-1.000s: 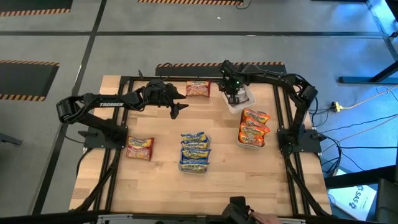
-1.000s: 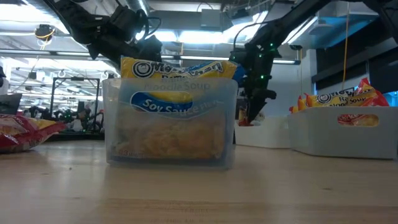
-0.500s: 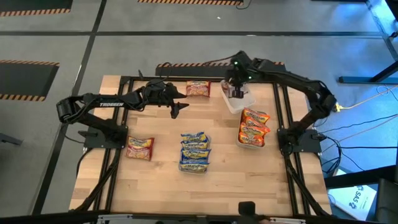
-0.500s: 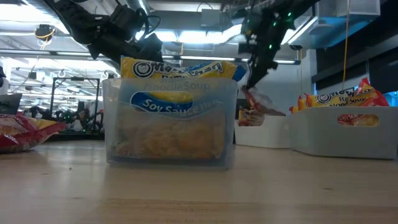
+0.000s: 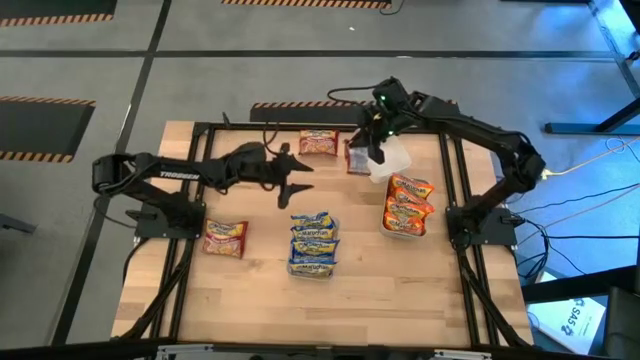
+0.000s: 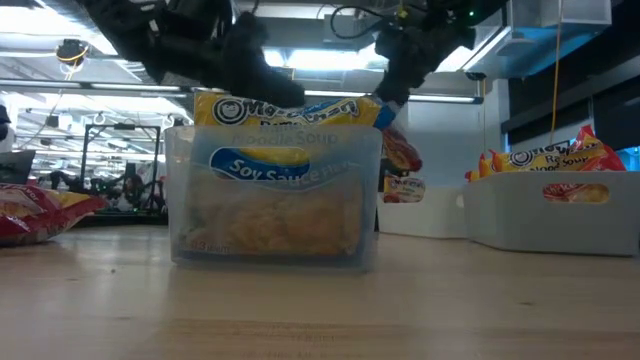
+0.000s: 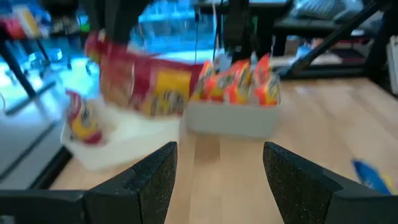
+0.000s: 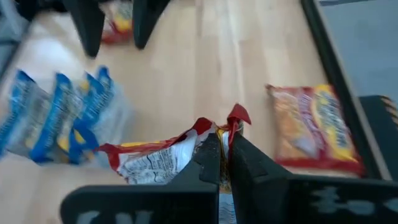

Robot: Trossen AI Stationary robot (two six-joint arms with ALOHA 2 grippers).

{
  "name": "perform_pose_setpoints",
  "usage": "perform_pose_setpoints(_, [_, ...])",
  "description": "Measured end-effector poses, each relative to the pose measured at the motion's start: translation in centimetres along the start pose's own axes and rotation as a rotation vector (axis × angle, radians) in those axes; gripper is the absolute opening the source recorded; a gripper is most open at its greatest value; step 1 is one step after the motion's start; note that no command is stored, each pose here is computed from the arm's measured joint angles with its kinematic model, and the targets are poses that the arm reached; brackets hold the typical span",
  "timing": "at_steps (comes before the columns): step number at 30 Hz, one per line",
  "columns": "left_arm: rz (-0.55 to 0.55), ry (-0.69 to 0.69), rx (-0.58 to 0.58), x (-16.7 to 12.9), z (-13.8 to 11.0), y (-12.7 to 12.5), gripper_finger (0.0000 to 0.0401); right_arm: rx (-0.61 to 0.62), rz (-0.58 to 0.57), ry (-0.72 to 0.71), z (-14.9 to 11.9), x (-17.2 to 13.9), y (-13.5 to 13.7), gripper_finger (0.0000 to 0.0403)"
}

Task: Sort Maruchan noodles
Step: Put the bottom right red noodle pack into the white bin

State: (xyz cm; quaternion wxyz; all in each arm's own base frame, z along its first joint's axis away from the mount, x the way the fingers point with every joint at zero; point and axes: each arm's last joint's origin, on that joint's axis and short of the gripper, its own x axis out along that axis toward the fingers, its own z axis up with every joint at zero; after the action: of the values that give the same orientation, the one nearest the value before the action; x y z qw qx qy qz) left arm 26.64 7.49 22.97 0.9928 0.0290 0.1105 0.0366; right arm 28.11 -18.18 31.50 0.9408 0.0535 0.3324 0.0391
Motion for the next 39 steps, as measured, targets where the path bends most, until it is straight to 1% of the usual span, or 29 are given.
perform_pose_setpoints(3, [0.004,-0.03,0.041,0.2,0.5,-1.2,0.0231,0.023,0.072,-0.033,0.3,1.2,0.2,0.0])
perform_pose_setpoints(6, [0.024,-0.02,0.116,0.6,1.1,-2.3,0.0232,0.044,0.173,-0.043,0.4,3.0,0.6,0.0])
perform_pose_setpoints(10, [0.032,0.043,0.205,1.1,2.4,-3.6,0.0232,0.064,0.302,-0.033,0.2,5.2,1.3,0.0])
perform_pose_setpoints(13, [0.028,0.063,0.268,1.4,3.8,-4.4,0.0232,0.078,0.367,-0.024,0.0,6.8,1.8,0.0])
perform_pose_setpoints(16, [0.006,0.099,0.348,1.7,4.3,-5.2,0.0232,0.096,0.425,-0.031,0.1,7.9,2.3,0.0])
perform_pose_setpoints(19, [-0.023,0.111,0.413,2.5,5.0,-5.9,0.0236,0.108,0.443,-0.026,0.2,8.4,2.7,0.0])
perform_pose_setpoints(21, [-0.046,0.155,0.452,3.1,4.6,-6.2,0.0239,0.11,0.456,-0.032,0.5,8.6,3.2,0.0])
perform_pose_setpoints(25, [-0.07,0.183,0.564,5.1,4.4,-7.0,0.0238,0.125,0.469,-0.033,0.6,8.7,3.5,0.0])
perform_pose_setpoints(29, [-0.003,0.239,0.641,6.7,4.2,-7.6,0.0237,0.126,0.466,-0.026,0.7,8.8,3.8,0.0])
perform_pose_setpoints(31, [0.038,0.26,0.651,7.1,4.3,-7.6,0.0238,0.133,0.465,-0.025,0.8,8.9,3.9,0.0])
perform_pose_setpoints(32, [0.038,0.261,0.651,7.3,4.3,-7.6,0.0238,0.134,0.466,-0.025,0.8,8.9,4.0,0.0])
perform_pose_setpoints(36, [-0.028,0.255,0.687,7.6,4.1,-7.8,0.0234,0.143,0.483,-0.018,0.7,9.0,4.2,0.0])
perform_pose_setpoints(39, [-0.04,0.262,0.715,7.9,3.7,-7.9,0.0227,0.148,0.485,-0.016,0.7,9.0,4.2,0.0])
